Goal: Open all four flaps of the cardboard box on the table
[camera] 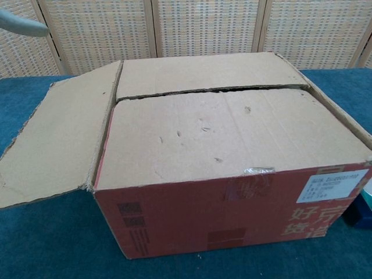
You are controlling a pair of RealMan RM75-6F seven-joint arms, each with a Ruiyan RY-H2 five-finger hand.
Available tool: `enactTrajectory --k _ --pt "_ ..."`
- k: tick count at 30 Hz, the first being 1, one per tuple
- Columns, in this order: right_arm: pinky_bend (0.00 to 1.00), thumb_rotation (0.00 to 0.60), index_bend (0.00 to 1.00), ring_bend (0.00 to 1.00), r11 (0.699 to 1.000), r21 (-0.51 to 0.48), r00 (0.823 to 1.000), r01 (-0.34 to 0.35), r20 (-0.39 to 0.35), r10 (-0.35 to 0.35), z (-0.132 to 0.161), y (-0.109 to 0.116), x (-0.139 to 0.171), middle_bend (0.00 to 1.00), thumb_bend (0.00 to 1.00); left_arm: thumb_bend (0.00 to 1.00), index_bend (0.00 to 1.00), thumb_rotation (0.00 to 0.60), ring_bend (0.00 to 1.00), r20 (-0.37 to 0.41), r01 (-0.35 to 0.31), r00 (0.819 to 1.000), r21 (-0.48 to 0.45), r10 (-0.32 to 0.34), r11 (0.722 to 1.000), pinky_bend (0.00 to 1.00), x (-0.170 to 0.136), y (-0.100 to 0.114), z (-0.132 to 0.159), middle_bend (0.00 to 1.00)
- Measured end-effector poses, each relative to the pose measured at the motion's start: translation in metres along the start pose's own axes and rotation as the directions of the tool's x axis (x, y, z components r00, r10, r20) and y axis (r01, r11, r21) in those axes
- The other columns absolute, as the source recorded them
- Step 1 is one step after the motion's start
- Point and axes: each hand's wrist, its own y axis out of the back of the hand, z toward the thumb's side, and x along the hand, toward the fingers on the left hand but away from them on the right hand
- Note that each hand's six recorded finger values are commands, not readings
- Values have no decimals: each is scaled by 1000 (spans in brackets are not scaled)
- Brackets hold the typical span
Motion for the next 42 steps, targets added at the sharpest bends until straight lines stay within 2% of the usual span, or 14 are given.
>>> enactTrajectory --k 8,23,30,42 --pt "0 600 99 0 1000 0 1000 4 -1 -4 0 -1 0 30 774 218 0 291 0 -21 35 999 -27 -36 999 0 28 -28 14 0" --pt "0 600 99 0 1000 1 1000 11 16 -11 -7 0 1 30 775 171 0 291 0 -7 73 997 -29 -73 997 0 60 -62 47 0" --pt "0 600 99 0 1000 -2 1000 14 20 -14 -11 1 3 30 775 159 0 289 0 -5 74 997 -12 -74 997 0 67 -74 60 0" --pt "0 600 99 0 1000 -11 999 22 33 -22 -18 3 6 30 775 157 0 290 0 -30 65 998 42 -64 997 0 74 -82 68 0"
